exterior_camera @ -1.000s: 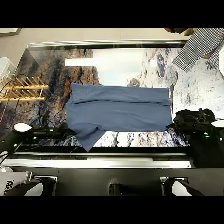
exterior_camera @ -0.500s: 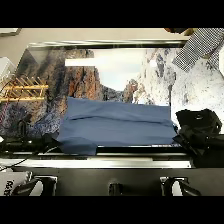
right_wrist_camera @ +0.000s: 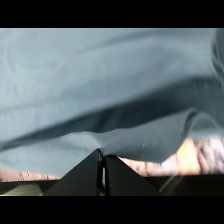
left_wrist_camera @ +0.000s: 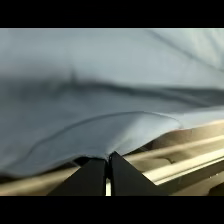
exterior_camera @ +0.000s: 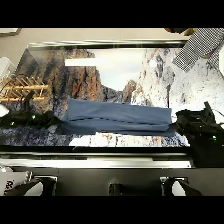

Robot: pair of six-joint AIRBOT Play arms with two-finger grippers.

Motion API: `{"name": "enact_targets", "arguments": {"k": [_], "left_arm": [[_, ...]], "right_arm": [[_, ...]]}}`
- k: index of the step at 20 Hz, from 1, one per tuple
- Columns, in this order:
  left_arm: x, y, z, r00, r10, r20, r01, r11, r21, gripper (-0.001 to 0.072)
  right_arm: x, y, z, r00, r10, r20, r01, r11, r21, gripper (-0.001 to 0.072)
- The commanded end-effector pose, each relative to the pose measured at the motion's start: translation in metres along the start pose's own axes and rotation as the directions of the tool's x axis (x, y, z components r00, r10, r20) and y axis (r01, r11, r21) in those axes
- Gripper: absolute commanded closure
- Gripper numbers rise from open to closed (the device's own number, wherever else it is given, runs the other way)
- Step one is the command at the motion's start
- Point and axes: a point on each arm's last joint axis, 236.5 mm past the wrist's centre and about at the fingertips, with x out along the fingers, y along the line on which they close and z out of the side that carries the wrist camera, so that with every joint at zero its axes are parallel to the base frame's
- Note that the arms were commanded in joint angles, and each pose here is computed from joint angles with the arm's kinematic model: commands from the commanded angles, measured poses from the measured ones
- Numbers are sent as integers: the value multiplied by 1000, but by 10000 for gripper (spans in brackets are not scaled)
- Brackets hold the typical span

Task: Fold the clothes and pants, and hang the long-sleeved shirts on hangers.

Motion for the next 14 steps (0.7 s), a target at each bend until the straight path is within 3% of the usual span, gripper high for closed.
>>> {"name": "enact_targets", "arguments": {"k": [1,8,14], "left_arm": [[36,-6,48,997,-4,-73,10,997,74,690],[66,-6,124,992,-17,-122,27,996,86,689],[100,19,133,986,-12,-168,15,1000,22,690]], "right_arm": [[43,-5,25,998,55,-16,-56,996,-69,682],[76,-13,84,996,-87,13,88,991,-103,682],[84,-31,100,989,-137,50,141,988,-68,680]]}}
